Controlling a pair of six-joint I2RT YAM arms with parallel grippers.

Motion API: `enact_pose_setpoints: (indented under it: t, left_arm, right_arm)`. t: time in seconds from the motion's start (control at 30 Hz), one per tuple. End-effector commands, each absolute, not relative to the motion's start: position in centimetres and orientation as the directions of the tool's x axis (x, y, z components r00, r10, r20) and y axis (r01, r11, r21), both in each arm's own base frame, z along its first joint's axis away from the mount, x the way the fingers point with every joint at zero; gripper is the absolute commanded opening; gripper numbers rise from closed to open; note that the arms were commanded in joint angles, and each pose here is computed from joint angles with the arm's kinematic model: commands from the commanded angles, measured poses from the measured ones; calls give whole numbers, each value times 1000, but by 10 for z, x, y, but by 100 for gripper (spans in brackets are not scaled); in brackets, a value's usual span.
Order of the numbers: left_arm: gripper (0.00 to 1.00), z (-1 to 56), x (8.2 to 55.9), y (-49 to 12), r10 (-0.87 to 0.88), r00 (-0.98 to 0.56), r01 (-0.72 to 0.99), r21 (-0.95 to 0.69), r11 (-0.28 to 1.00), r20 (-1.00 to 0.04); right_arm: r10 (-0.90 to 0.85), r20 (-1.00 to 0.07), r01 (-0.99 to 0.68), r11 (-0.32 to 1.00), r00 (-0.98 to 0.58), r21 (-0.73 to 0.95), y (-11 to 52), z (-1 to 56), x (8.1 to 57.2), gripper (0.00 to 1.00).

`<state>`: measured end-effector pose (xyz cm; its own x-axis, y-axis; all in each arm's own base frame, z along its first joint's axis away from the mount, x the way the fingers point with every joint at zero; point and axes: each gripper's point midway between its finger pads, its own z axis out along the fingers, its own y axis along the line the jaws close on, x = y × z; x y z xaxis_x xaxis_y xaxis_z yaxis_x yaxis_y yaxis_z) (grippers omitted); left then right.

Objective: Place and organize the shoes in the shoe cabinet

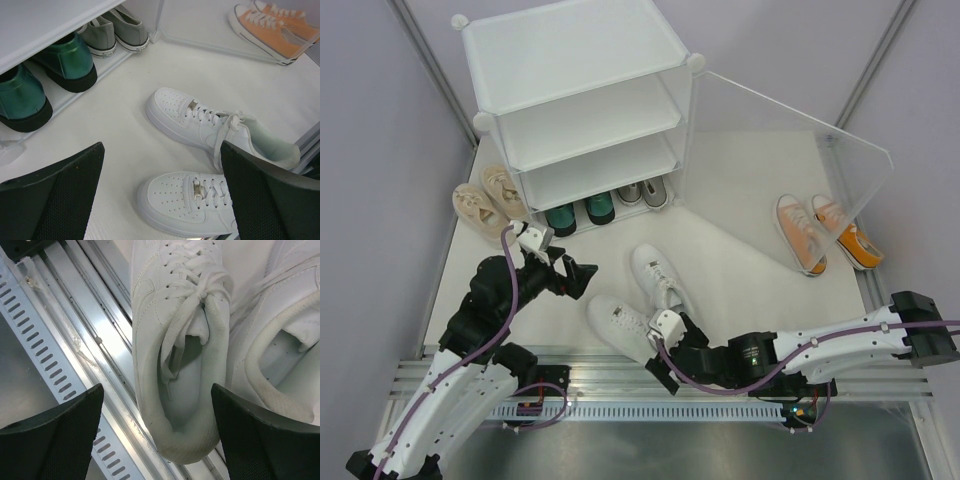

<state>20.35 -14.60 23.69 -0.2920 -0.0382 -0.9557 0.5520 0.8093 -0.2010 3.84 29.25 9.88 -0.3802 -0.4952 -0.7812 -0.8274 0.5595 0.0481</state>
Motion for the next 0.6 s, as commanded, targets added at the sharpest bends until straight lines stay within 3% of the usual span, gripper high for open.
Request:
enact_pose_setpoints:
  t: [0.0, 0.4, 0.57]
  left_arm:
    - [100, 243, 206, -144, -22, -251, 559, -164, 813, -968]
    - [100, 243, 206, -144, -22, -252, 559, -164, 813, -967]
    - [100, 243, 205, -145, -22, -252, 562, -165, 810, -968]
  right_arm:
    - [-515, -762, -794, 608, -392, -1, 277, 98, 47, 93]
    - [-489, -810, -828, 561, -323, -8, 297, 125, 48, 97]
    - [-526, -799, -831, 553, -291, -62, 301, 109, 51, 98]
